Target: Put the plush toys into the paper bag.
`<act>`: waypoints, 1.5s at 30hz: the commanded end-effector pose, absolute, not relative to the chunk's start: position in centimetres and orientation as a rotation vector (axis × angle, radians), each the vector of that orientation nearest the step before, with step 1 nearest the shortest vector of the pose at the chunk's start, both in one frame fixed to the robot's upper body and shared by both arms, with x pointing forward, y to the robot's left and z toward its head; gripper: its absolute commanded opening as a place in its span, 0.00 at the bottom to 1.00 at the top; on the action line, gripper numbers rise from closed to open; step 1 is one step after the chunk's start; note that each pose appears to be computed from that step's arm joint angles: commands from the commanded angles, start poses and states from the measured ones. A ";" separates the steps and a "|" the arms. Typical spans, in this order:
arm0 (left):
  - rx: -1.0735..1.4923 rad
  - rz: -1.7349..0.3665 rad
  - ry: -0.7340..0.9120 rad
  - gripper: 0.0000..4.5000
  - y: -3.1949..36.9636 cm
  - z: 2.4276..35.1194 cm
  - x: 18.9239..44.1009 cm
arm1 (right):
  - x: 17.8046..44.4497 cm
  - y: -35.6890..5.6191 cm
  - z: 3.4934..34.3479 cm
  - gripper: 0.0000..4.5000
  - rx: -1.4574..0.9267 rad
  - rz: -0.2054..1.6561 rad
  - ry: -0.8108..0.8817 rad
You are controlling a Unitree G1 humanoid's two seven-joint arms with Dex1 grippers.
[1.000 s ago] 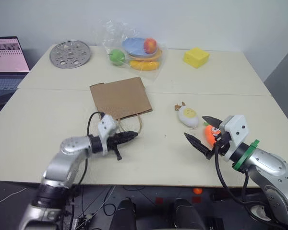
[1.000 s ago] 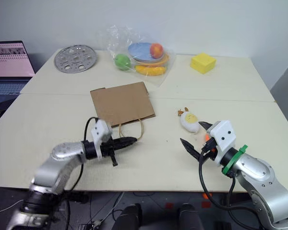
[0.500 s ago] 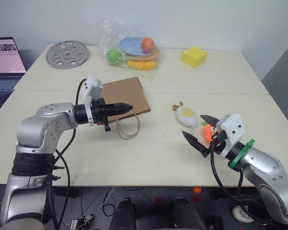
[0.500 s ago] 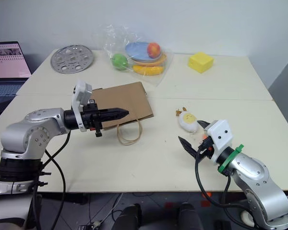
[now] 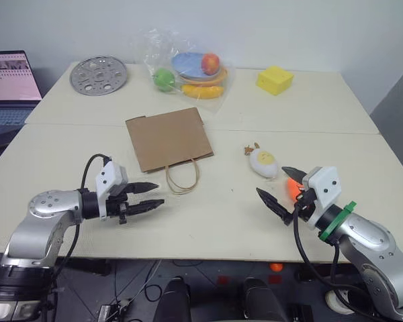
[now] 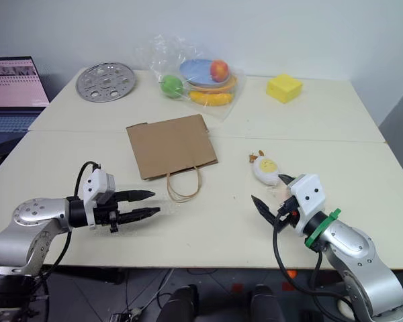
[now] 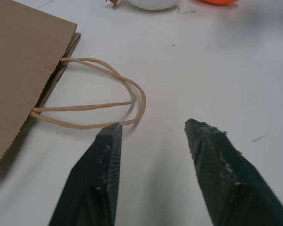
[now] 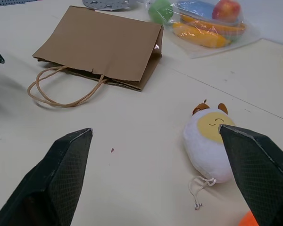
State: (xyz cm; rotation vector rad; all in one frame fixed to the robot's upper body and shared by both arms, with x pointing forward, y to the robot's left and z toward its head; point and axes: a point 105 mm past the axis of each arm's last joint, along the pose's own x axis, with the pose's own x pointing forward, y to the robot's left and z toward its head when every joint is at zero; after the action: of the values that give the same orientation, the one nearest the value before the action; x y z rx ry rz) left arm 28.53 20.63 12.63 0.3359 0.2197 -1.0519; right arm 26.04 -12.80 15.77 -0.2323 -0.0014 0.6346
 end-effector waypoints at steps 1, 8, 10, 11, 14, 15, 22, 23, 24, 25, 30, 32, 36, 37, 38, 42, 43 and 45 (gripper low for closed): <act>0.397 -1.077 0.193 0.75 19.8 12.4 29.4 | 25.9 -12.4 16.6 1.00 -0.236 0.654 -0.046; 0.408 -1.128 0.200 0.75 19.0 11.8 30.1 | 25.9 -12.5 16.7 1.00 -0.236 0.644 -0.045; 0.386 -1.146 0.224 0.75 18.8 11.4 30.2 | 25.8 -12.6 16.8 1.00 -0.225 0.636 -0.045; 0.381 -1.150 0.225 0.75 18.7 11.3 30.3 | 25.8 -12.6 16.8 1.00 -0.218 0.631 -0.046; 0.380 -1.182 0.263 0.75 18.5 10.9 30.8 | 25.7 -12.7 16.9 1.00 -0.210 0.621 -0.046; 0.387 -1.201 0.279 0.75 18.4 10.7 30.8 | 25.7 -12.7 16.9 1.00 -0.208 0.617 -0.046; 0.432 -1.265 0.275 0.75 17.3 10.3 31.5 | 25.7 -12.9 16.9 1.00 -0.197 0.596 -0.042; 0.446 -1.277 0.275 0.75 17.0 10.1 31.5 | 25.6 -12.9 16.9 1.00 -0.196 0.594 -0.041; 0.459 -1.291 0.277 0.75 16.7 10.0 31.6 | 25.6 -12.9 16.9 1.00 -0.195 0.592 -0.041; 0.467 -1.298 0.275 0.75 16.4 10.0 31.7 | 25.6 -12.9 16.9 1.00 -0.195 0.592 -0.041; 0.505 -1.311 0.280 0.75 15.9 9.7 32.3 | 25.6 -12.9 16.8 1.00 -0.195 0.590 -0.040; 0.502 -1.328 0.343 0.75 16.0 9.2 32.5 | 25.6 -12.9 16.8 1.00 -0.194 0.588 -0.042; 0.502 -1.334 0.451 0.75 16.7 8.6 32.7 | 25.7 -12.9 16.9 1.00 -0.190 0.582 -0.045; 0.473 -1.342 0.495 0.75 16.9 8.6 32.7 | 25.7 -12.9 16.8 1.00 -0.187 0.580 -0.045; 0.445 -1.359 0.518 0.75 17.0 8.9 32.7 | 25.7 -12.9 16.8 1.00 -0.185 0.580 -0.046; 0.400 -1.415 0.580 0.75 17.0 9.6 32.4 | 25.8 -12.8 16.9 1.00 -0.178 0.579 -0.049; 0.396 -1.426 0.589 0.75 17.0 9.7 32.4 | 25.8 -12.7 16.9 1.00 -0.176 0.579 -0.050; 0.402 -1.453 0.596 0.75 16.9 9.9 32.2 | 25.9 -12.7 16.9 1.00 -0.172 0.577 -0.050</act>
State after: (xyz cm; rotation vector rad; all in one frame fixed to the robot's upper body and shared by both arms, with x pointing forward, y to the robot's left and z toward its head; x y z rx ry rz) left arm 32.65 16.61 10.02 0.3953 0.5597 -1.4249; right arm 26.18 -13.05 15.77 -0.1682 -0.0012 0.5709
